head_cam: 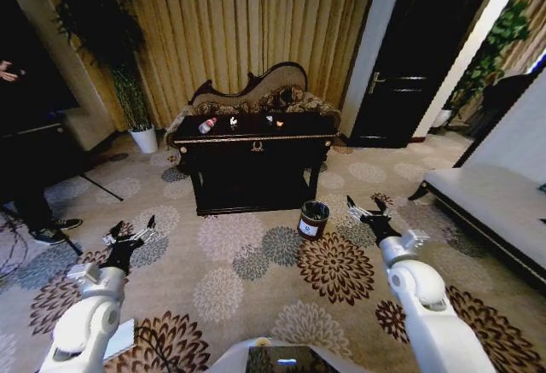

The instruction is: Move to the front of the table and place the trash on the table into the trash bin.

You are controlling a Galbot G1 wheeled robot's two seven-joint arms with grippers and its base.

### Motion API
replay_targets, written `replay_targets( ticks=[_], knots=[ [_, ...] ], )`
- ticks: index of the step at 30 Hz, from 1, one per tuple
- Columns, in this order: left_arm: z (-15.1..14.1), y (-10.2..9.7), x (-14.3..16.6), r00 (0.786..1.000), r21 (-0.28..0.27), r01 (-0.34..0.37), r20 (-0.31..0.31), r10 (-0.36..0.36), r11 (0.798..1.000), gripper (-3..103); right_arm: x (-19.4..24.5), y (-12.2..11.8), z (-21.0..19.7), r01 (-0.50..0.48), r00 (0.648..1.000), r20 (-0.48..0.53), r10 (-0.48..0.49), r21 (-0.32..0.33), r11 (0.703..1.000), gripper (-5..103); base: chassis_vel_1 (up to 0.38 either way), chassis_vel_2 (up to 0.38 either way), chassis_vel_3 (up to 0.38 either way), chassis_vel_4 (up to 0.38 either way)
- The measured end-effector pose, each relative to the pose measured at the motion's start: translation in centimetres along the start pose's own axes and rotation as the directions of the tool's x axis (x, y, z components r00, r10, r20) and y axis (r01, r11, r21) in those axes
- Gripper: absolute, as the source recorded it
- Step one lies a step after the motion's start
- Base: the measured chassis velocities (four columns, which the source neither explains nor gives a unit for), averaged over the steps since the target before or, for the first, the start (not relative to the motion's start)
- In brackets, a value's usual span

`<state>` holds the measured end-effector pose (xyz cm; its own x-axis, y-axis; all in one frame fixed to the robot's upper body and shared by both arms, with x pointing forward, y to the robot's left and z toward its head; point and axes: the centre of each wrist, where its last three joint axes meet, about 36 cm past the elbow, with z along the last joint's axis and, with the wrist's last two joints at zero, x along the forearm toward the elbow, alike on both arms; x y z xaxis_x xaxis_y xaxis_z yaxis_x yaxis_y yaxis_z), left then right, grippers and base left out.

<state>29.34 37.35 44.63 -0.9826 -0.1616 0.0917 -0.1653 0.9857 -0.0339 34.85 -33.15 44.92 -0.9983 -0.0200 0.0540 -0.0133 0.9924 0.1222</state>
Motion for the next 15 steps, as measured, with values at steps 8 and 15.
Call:
replay_targets(
  ticks=[8,15],
  knots=[
    [0.1,-1.8,0.0,1.0,-0.002,0.001,-0.025,-0.001,1.0,100,0.2,2.5,1.3,0.024,0.999,-0.026,-0.025,-0.046,0.999,100,0.0,0.0,0.0,0.0],
    [0.1,-1.0,0.0,0.999,-0.012,0.022,-0.027,-0.022,1.0,100,0.4,2.7,1.8,0.015,0.998,-0.055,-0.017,-0.035,0.999,100,0.0,0.0,0.0,0.0]
  ],
)
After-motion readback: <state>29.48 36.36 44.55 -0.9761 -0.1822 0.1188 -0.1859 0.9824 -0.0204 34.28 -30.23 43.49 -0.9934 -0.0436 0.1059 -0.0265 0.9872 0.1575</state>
